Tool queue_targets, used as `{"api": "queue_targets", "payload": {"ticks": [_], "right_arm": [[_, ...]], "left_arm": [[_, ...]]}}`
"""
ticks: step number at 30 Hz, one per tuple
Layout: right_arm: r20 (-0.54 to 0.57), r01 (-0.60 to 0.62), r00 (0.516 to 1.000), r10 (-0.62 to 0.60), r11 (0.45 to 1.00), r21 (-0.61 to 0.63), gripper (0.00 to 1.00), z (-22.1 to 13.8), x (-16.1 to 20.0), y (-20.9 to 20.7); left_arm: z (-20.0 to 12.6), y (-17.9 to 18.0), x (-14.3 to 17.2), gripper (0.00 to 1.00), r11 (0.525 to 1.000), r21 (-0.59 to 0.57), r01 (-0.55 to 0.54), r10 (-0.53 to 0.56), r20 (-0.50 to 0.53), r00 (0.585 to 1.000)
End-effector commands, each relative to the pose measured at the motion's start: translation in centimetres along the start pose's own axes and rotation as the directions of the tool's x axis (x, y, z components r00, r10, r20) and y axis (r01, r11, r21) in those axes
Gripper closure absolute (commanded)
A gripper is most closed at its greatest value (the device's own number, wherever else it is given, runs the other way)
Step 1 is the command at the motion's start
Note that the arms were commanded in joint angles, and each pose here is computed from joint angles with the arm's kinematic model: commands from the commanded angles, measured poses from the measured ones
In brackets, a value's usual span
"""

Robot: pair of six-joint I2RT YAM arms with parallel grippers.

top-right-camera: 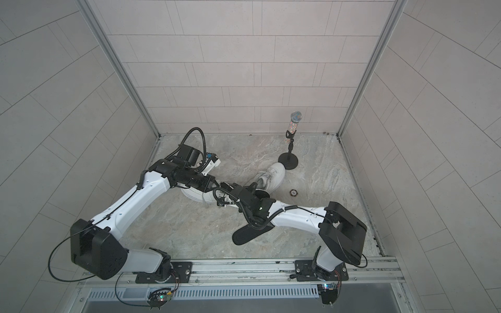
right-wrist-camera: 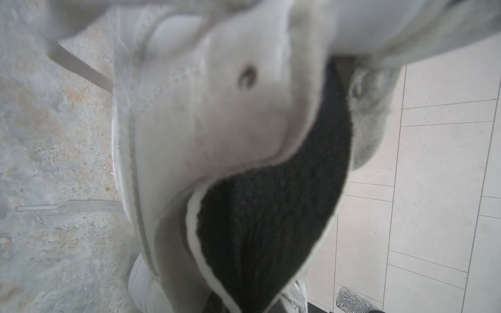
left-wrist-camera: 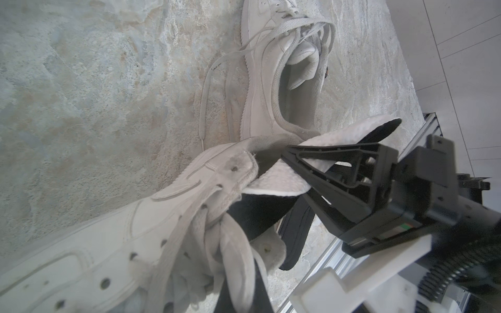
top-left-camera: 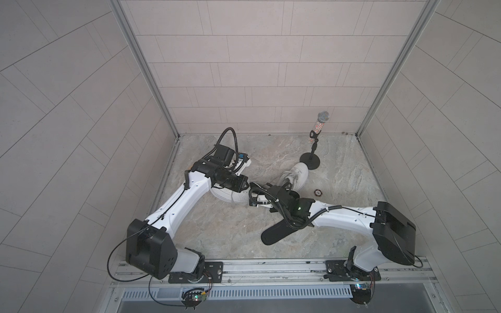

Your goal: Insert the insole into the shoe

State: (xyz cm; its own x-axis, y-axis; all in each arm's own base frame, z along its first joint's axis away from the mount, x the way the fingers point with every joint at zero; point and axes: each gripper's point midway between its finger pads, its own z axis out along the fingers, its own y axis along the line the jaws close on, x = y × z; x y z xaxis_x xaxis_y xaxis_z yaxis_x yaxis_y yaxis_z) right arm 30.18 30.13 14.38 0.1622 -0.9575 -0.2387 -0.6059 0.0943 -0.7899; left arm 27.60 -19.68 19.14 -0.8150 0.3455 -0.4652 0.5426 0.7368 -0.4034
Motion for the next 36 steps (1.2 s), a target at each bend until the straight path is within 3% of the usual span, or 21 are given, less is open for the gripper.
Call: {"api": "queue_targets", "payload": {"ticks": [1,7,20,29,36], "right_arm": [[-0.016,0.03,0.999,-0.03,1.0,-0.003,0.84,-0.8,0.0,-1.3],[-0.005,0.029,1.0,-0.029,0.999,-0.043,0.85,-0.4,-0.5,0.0],[0.192,-0.116,0.972,0.132,0.989,-0.093,0.85,-1.2,-5.2,-1.0],[0.262,-0.222,0.928,0.264,0.958,-0.178,0.86,-1.4,-7.2,-1.7],[0.23,-0.294,0.903,0.364,0.911,-0.288,0.83,-0.5,-8.4,-0.6]], "left_arm": [[-1.3,-2.1,-2.0,1.0,0.993,0.066,-0.1,0.095,0.071,0.993],[-1.6,-3.3,-2.2,1.0,0.983,0.124,-0.135,0.12,0.122,0.985],[-1.5,-5.1,-1.8,1.0,0.958,0.233,-0.169,0.134,0.16,0.978],[-0.6,-4.8,-1.1,1.0,0.962,0.251,-0.112,0.08,0.134,0.988],[0.3,-3.5,-1.2,1.0,0.977,0.209,-0.032,0.007,0.118,0.993]]}}
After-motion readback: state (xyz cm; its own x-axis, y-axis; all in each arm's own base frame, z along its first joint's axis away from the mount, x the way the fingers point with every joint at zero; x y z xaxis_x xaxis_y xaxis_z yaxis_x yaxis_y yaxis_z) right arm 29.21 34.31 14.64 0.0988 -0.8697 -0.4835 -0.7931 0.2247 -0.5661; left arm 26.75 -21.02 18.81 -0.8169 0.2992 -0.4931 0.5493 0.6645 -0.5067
